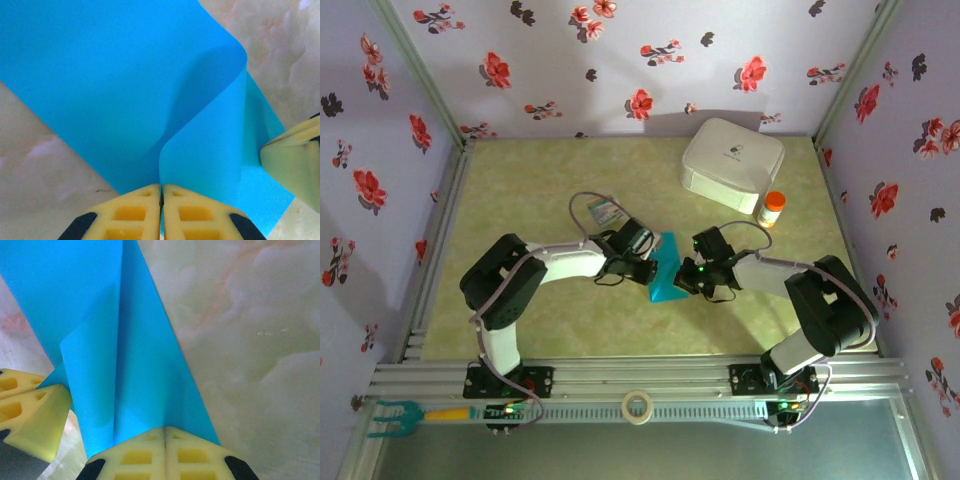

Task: Fold a paper plane with a square sheet of paper (pick it up from the middle)
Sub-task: Fold the triangle a second time at the center of the table.

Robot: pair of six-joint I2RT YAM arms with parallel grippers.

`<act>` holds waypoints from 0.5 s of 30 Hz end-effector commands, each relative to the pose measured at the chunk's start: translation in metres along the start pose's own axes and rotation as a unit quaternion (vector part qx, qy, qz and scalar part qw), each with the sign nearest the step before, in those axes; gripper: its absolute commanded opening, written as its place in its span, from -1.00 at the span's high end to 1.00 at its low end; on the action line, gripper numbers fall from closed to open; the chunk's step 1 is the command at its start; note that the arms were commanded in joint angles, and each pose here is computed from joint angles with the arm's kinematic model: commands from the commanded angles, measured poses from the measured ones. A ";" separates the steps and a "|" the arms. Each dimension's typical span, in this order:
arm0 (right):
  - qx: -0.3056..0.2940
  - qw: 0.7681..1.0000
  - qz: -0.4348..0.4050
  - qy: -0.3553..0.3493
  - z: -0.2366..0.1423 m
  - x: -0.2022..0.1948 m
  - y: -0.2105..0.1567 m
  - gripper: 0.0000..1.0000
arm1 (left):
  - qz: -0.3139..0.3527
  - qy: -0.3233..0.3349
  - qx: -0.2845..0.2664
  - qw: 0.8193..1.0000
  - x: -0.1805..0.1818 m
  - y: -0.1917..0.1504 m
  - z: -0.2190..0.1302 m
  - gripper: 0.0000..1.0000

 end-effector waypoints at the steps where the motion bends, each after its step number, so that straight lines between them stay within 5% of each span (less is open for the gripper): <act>1: 0.016 0.999 0.003 -0.048 0.004 -0.013 -0.008 0.94 | 0.015 0.010 -0.001 1.000 -0.001 0.005 -0.002 0.81; 15: 0.015 0.999 0.002 -0.049 0.004 -0.014 -0.008 0.94 | 0.021 0.019 -0.003 1.000 0.003 0.005 0.002 0.79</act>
Point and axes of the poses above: each hand's point on the last joint's axis, 136 mm out from that joint toward the fingers, its own z axis out along the fingers, its own x axis along the line the jaws close on, y = z × x, the point moved 9 cm from there along -z, back along the fingers, and after that the axes turned 10 degrees about -z, right-handed, at the moved point
